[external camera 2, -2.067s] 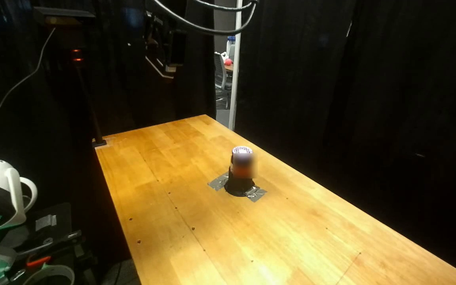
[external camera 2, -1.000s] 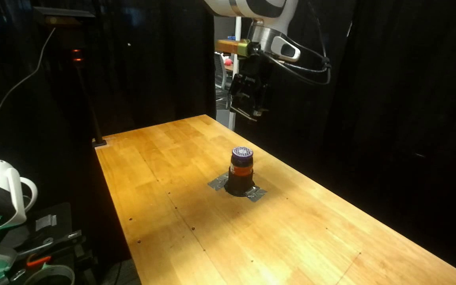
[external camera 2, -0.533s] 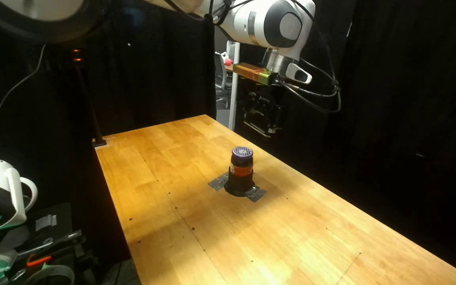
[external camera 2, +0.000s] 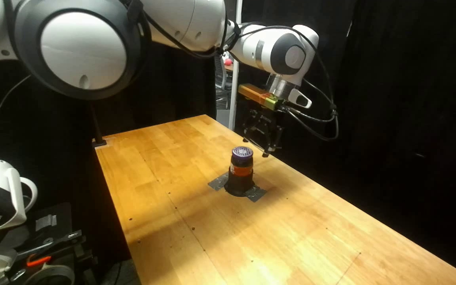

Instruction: Put the rubber band on the cup

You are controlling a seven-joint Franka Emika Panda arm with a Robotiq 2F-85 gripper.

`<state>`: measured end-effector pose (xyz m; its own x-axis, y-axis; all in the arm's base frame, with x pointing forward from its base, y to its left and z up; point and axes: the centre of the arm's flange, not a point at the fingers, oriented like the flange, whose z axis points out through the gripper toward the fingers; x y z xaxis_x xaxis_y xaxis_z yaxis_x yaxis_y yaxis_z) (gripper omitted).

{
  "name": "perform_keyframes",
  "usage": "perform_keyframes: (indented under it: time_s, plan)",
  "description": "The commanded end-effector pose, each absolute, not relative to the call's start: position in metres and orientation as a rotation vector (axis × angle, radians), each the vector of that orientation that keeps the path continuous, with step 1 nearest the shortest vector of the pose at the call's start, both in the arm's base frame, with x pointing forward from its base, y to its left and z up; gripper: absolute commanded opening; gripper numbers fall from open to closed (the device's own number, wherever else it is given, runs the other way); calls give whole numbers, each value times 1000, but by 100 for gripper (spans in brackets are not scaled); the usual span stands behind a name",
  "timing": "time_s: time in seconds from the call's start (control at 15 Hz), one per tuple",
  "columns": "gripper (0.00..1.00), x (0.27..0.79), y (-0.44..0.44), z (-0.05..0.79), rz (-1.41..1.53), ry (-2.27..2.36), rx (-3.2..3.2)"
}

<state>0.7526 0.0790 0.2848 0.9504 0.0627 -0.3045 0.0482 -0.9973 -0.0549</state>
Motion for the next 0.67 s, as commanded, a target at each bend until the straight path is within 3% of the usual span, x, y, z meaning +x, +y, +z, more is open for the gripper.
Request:
perform_keyframes:
  time_s: [0.0, 0.6]
  plan:
    - [100, 787, 81, 276, 473, -123, -3035]
    - [100, 771, 96, 264, 514, -181, -2975]
